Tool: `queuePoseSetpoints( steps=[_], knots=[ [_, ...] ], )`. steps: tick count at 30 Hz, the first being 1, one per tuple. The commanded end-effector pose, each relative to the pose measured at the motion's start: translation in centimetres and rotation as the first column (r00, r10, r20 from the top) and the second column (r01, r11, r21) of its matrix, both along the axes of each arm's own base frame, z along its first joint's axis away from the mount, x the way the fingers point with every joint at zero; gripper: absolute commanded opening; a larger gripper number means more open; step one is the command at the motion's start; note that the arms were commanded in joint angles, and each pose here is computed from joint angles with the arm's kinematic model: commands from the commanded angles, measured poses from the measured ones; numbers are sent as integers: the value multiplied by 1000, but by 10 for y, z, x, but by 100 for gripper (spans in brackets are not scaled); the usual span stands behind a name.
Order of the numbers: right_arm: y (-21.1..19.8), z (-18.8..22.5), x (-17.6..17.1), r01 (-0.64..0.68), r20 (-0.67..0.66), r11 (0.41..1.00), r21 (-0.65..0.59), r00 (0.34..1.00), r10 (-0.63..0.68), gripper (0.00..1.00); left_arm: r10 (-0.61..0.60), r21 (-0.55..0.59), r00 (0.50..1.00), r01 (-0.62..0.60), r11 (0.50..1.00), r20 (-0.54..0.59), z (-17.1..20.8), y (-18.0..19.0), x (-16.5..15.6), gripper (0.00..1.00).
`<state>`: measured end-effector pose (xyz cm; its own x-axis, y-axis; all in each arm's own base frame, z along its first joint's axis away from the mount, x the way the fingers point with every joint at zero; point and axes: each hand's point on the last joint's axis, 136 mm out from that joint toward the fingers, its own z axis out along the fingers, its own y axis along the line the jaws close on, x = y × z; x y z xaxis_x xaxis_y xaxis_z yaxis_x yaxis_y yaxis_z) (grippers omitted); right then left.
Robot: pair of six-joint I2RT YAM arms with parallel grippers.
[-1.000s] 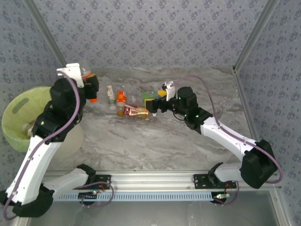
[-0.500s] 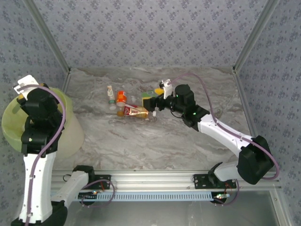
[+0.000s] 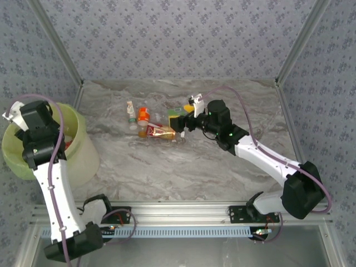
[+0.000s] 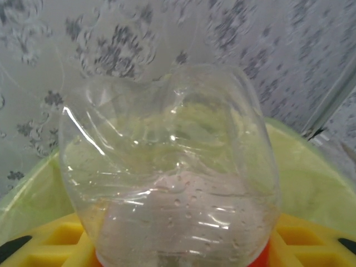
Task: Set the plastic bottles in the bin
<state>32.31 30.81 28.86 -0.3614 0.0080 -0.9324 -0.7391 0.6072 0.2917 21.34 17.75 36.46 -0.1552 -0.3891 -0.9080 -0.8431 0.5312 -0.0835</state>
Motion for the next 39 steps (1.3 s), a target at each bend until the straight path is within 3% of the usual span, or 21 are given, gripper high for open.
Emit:
queuePoseSetpoints(
  steps=[1,6,12,16,21,27,31,33,35,39],
  knots=[
    [-3,15,-2,11,44,1000,-1,999,-11,100,31,-113,999,-27,993,31,-14,1,-4,64],
    [-5,14,1,33,43,999,-4,999,-33,100,75,-104,996,-71,992,43,-11,6,-11,80],
    [-7,13,7,59,41,998,-10,997,-58,100,45,-111,998,-39,993,54,-7,1,-10,96],
    [-10,9,13,94,34,995,-21,995,-93,100,-50,-137,995,62,989,88,-5,-12,1,100],
    [-32,-5,36,260,-3,962,-78,965,-261,100,-186,-161,966,215,963,182,7,-36,13,99],
    [-61,-32,59,390,-119,914,-112,908,-402,100,-364,-169,883,423,890,296,24,-71,27,99],
    [-83,-57,75,454,-217,873,-177,848,-484,100,-473,-161,797,559,814,375,35,-97,35,99],
    [-83,-69,77,408,-253,890,-206,856,-451,100,-520,-147,749,617,773,410,40,-109,37,99],
    [-74,-81,75,278,-244,923,-264,907,-343,100,-570,-123,689,679,724,447,48,-122,39,100],
    [-59,-97,72,98,-220,917,-387,956,-195,99,-643,-123,581,782,611,499,50,-147,44,100]
  ],
)
